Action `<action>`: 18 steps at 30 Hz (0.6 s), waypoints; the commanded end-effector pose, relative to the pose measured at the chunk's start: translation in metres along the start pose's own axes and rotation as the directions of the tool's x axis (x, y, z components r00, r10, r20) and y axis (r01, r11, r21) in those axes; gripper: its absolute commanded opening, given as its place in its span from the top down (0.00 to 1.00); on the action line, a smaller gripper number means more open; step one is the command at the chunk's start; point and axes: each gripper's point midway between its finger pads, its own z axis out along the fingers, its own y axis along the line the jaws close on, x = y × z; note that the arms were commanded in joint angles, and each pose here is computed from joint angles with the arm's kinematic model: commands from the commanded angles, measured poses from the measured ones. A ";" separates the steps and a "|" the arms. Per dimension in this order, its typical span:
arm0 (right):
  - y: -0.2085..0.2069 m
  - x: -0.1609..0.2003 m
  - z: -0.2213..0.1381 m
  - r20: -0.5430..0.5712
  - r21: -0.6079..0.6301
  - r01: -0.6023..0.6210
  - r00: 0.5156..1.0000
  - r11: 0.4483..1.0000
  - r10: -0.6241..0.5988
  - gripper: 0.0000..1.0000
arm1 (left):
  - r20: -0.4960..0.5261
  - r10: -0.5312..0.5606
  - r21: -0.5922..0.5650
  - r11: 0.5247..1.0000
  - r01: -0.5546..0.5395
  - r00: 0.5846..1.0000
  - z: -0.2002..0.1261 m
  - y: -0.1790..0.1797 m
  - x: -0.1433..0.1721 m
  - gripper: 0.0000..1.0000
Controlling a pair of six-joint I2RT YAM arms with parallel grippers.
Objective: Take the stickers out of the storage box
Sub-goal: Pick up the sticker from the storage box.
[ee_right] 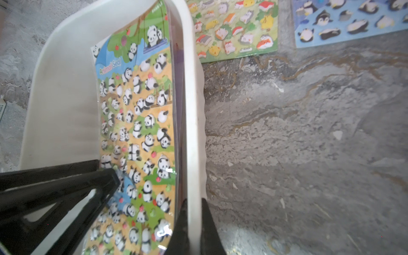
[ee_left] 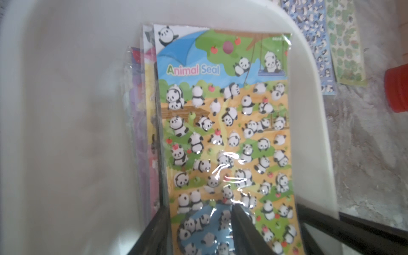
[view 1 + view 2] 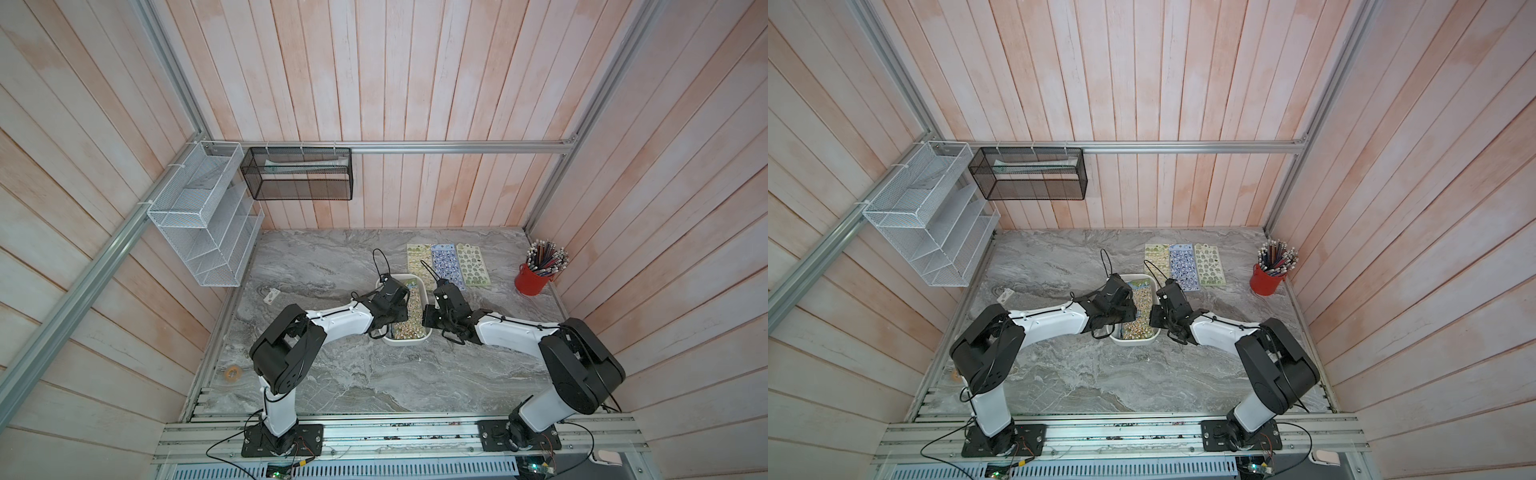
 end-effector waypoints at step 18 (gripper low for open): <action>0.006 -0.001 0.013 -0.017 -0.006 0.007 1.000 1.000 -0.007 1.00 | 0.060 -0.082 0.285 0.956 0.061 0.995 -0.048 -0.038 -0.020 0.62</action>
